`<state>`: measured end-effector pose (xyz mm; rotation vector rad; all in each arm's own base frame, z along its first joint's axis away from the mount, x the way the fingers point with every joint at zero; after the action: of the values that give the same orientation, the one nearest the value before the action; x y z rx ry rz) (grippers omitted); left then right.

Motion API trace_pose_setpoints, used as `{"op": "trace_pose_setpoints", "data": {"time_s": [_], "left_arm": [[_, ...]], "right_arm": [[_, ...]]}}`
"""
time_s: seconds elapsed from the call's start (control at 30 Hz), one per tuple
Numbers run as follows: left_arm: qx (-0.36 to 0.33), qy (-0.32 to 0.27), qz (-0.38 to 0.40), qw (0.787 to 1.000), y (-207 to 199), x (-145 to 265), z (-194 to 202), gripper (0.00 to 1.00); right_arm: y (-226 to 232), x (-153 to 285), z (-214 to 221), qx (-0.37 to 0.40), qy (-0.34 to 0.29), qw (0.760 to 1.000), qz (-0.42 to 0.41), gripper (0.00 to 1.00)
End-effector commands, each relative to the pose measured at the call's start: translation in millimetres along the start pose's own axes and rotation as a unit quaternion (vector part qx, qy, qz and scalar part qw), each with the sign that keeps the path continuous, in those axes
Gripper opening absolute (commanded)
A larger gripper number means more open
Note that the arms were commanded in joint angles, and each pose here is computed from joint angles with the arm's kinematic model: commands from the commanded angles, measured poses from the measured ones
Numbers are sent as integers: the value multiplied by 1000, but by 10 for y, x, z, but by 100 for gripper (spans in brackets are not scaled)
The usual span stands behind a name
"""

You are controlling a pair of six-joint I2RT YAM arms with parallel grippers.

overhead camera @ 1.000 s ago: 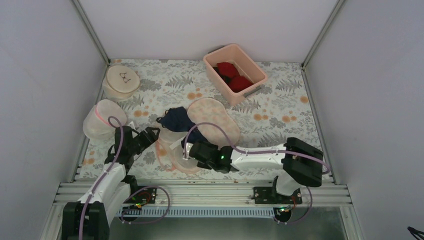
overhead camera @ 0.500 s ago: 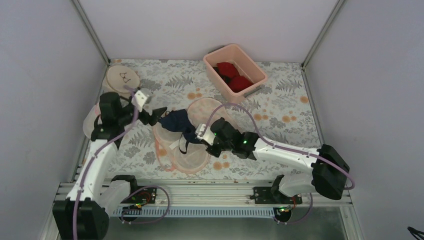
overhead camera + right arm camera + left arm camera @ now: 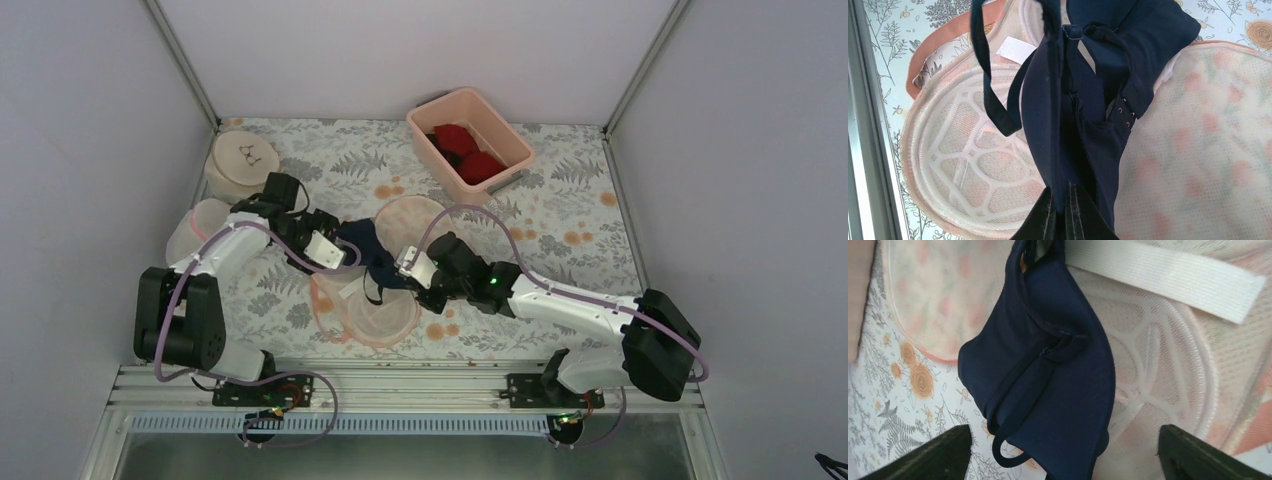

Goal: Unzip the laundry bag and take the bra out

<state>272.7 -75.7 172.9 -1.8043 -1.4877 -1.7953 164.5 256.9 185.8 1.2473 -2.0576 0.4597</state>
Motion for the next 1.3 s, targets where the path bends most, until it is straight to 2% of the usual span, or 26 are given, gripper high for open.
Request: {"op": "trace_pose_setpoints", "data": {"time_s": [0.0,0.17,0.27,0.47,0.67,0.87,0.93,1.07,1.2,1.27], "left_arm": [[-87,27,1,996,50,-148,37,88],[-83,46,-37,995,173,-283,145,67],[-85,35,-25,995,140,-335,112,64],[-54,-14,21,998,53,-374,-84,64],[-61,41,28,997,-49,-511,44,64],[-97,36,57,993,-163,-545,33,64],[-115,29,84,989,-239,-509,3,67],[-96,15,93,991,-212,-441,-40,74],[-105,6,126,986,-257,-365,-66,84],[-99,4,115,988,-206,-350,-70,85]], "right_arm": [[-42,35,-20,-1,-22,1000,-9,4],[-90,52,-1,-7,-24,1000,-7,4],[-111,43,8,-12,-22,1000,-3,4],[-120,-42,52,-14,-7,1000,-4,4],[-128,-66,61,-15,0,1000,-7,4],[-153,-140,64,-16,16,1000,1,4],[-151,-178,56,-17,26,1000,2,4],[-107,-220,37,-12,30,999,-13,4],[-117,-186,21,-12,23,1000,-5,4],[-118,-156,15,-12,20,1000,-2,4]]}}
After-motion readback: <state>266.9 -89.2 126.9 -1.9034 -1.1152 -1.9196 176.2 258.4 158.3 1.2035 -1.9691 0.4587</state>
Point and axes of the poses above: each gripper's point midway between its finger pads, its own x axis back along the fingers, its own y axis along the line the jaws close on, z = x × y, the point moved 9 cm from there along x, back along the fingers, and after that the axes turned 9 degrees about -x, right-handed, at the moved point
